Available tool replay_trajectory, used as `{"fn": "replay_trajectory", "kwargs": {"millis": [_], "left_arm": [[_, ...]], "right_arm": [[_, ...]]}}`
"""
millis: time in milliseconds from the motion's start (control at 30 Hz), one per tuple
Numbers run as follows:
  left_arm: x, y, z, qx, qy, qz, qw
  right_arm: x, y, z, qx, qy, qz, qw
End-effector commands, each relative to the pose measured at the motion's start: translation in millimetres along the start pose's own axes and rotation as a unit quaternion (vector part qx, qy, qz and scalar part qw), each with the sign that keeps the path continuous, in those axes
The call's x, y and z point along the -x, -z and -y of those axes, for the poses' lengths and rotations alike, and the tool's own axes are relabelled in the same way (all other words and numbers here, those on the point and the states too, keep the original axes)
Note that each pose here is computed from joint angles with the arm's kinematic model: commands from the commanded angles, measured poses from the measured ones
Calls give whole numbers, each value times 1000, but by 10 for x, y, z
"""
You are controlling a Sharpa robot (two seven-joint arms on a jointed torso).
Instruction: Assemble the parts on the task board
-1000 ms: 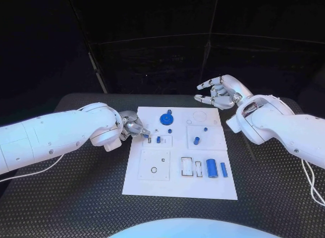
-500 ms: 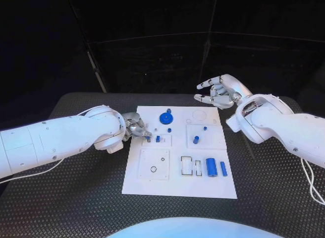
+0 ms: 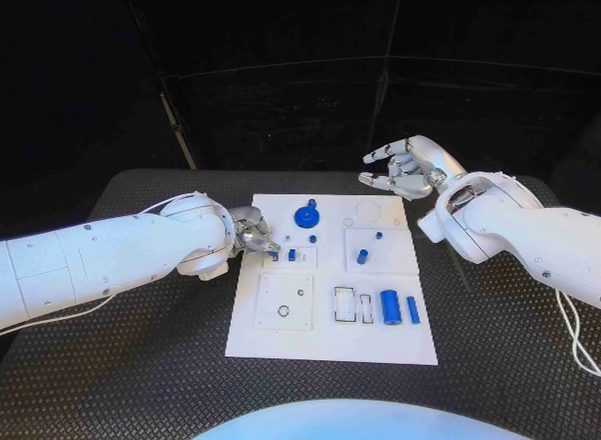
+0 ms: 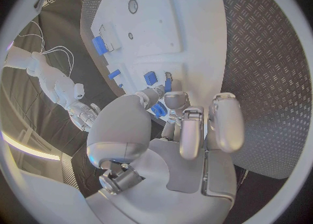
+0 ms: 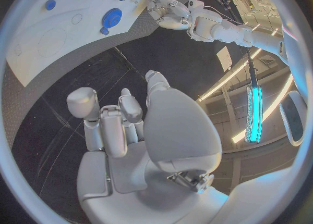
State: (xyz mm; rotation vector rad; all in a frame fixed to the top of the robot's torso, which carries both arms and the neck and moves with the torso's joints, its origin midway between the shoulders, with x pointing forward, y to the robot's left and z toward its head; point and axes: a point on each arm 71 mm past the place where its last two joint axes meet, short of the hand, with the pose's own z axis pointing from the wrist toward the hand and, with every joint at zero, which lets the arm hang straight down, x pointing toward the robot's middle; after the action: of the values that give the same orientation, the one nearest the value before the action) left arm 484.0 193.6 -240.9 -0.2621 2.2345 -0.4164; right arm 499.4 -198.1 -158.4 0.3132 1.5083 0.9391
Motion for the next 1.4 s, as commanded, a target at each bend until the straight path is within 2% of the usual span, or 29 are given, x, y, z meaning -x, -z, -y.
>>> {"fn": "replay_trajectory", "kwargs": {"millis": [33,400,800,1400], "left_arm": [[-7,-5,8,2,-27,-4,1000],[-36,-16,39,0,-43,-12,999],[-59,-8,15,3,-54,-25,998],[-78,-9,24,3,-59,-33,998]], "right_arm": [[0,-4,-10,3,-1,-4,1000],[-2,-5,-6,2,-1,-6,1000],[0,-2,0,1,0,-8,1000],[-5,-3,1,0,0,-11,1000]]}}
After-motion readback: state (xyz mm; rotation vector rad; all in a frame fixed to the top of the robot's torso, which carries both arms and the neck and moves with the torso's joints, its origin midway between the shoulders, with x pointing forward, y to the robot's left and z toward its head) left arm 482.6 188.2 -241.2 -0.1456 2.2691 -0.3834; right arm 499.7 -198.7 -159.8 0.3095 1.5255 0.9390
